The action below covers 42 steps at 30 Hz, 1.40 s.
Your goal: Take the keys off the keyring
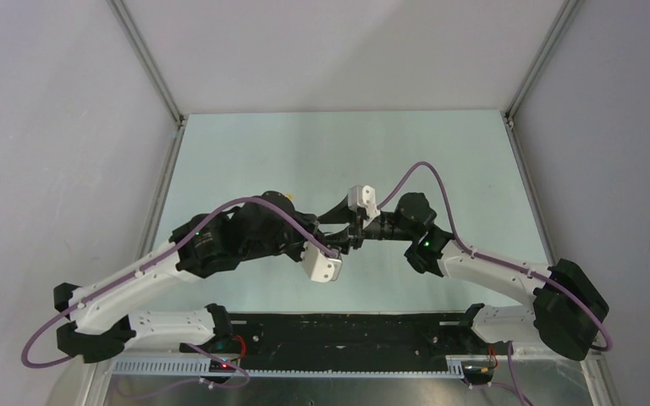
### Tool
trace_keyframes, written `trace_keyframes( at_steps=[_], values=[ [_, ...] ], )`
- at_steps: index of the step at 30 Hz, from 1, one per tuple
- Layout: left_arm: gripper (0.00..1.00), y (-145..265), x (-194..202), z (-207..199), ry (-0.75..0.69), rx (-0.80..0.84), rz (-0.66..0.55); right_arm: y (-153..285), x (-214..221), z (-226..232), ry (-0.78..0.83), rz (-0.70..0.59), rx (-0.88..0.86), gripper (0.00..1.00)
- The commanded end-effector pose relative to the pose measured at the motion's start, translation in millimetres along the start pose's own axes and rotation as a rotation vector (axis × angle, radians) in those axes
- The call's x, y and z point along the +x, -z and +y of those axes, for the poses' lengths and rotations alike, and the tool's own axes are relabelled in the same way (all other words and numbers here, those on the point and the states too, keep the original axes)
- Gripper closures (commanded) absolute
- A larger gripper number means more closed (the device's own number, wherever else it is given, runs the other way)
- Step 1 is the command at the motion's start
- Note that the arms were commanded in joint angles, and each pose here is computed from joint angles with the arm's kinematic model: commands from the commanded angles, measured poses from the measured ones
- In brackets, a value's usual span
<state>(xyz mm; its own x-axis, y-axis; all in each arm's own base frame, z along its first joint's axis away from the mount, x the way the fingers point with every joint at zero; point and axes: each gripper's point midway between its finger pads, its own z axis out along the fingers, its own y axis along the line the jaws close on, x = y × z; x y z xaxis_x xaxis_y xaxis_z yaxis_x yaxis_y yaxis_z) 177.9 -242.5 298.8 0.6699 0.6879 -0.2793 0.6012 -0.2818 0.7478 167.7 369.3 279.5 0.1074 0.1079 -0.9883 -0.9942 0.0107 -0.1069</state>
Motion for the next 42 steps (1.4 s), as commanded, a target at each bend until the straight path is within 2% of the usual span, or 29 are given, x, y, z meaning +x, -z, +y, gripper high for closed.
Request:
trace_keyframes(
  at_steps=[1, 17, 23, 27, 29, 34, 36, 39, 42],
  values=[
    [1.0, 21, -13, 32, -0.023, -0.129, -0.052, -6, -26, 0, 0.035, -0.06, -0.03, 0.52],
    [1.0, 22, -9, 33, -0.039, -0.151, -0.038, 1, -30, 5, -0.017, -0.065, -0.072, 0.66],
    [1.0, 22, -11, 32, -0.038, -0.149, -0.049, 1, -36, 6, -0.025, -0.087, -0.082, 0.62],
    [1.0, 22, -14, 32, -0.041, -0.149, -0.062, -1, -40, 4, -0.026, -0.111, -0.077, 0.5],
    [1.0, 22, -16, 32, -0.044, -0.15, -0.071, -2, -42, 3, -0.02, -0.123, -0.076, 0.5],
    [1.0, 22, -20, 32, -0.047, -0.148, -0.088, -2, -44, 2, -0.021, -0.14, -0.083, 0.61],
    [1.0, 23, -19, 32, -0.048, -0.151, -0.085, -1, -43, 2, -0.03, -0.136, -0.088, 0.68],
    [1.0, 23, -19, 33, -0.049, -0.157, -0.083, 0, -41, 0, -0.047, -0.125, -0.083, 0.83],
    [1.0, 22, -16, 32, -0.052, -0.16, -0.069, 2, -41, -2, -0.055, -0.119, -0.065, 0.93]
  ],
)
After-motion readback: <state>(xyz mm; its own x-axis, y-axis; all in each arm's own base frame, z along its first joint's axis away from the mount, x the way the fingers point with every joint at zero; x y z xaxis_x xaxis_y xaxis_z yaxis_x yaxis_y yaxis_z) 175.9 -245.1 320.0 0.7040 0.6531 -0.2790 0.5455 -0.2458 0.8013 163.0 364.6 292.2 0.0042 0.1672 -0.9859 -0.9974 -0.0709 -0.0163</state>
